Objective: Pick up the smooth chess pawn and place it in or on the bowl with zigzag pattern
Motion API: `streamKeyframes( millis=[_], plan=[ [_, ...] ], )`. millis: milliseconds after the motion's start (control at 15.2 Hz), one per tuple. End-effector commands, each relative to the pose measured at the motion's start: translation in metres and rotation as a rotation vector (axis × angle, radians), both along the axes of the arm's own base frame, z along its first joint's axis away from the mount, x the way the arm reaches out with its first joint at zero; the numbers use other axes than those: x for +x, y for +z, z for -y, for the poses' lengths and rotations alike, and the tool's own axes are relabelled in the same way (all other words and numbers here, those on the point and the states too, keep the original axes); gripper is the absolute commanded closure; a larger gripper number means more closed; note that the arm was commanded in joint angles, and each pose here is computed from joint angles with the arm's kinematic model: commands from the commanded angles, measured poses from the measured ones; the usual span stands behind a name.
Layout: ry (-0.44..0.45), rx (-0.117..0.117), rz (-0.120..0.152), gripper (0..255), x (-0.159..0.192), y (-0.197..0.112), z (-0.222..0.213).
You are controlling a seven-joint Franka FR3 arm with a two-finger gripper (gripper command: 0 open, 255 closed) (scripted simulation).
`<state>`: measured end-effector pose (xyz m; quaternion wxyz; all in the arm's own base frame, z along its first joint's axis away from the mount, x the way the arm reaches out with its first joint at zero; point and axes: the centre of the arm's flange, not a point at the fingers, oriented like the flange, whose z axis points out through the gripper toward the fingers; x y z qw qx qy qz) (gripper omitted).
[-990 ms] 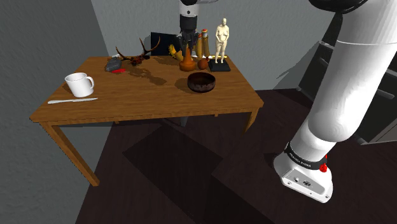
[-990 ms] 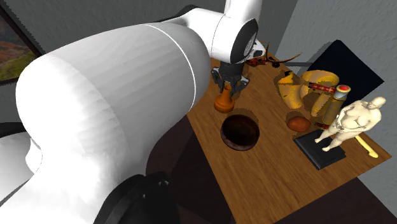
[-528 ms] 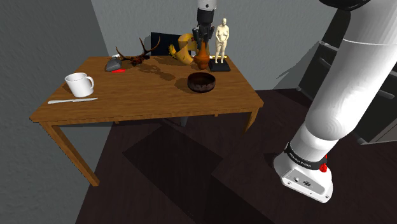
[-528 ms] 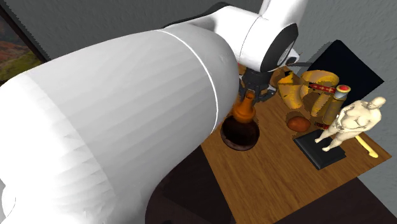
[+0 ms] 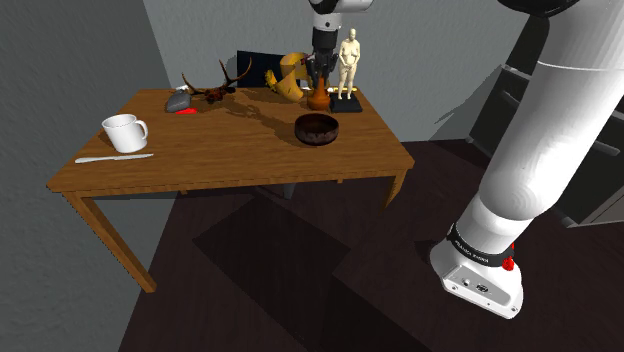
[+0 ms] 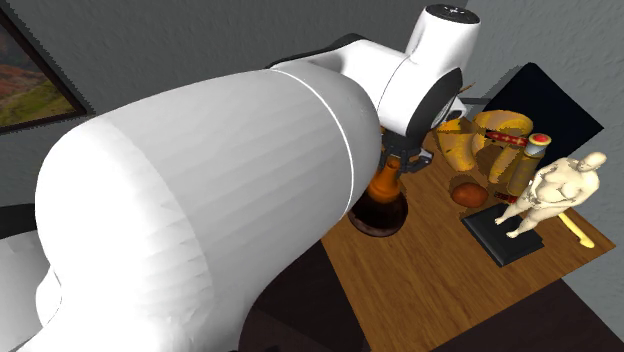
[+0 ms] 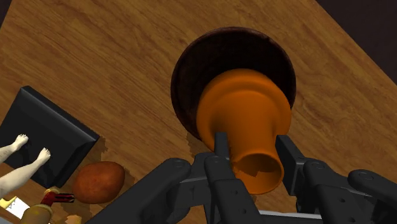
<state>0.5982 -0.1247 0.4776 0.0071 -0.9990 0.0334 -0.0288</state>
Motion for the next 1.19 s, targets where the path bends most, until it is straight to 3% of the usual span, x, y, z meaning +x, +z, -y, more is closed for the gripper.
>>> streamKeyframes(
  millis=[0, 660, 1122],
  plan=[
    [0.0, 0.0, 0.001, 255, -0.001, -0.011, 0.0],
    [0.0, 0.0, 0.001, 255, -0.001, -0.068, 0.0],
    [0.0, 0.0, 0.001, 255, -0.001, -0.068, 0.0]
  ],
)
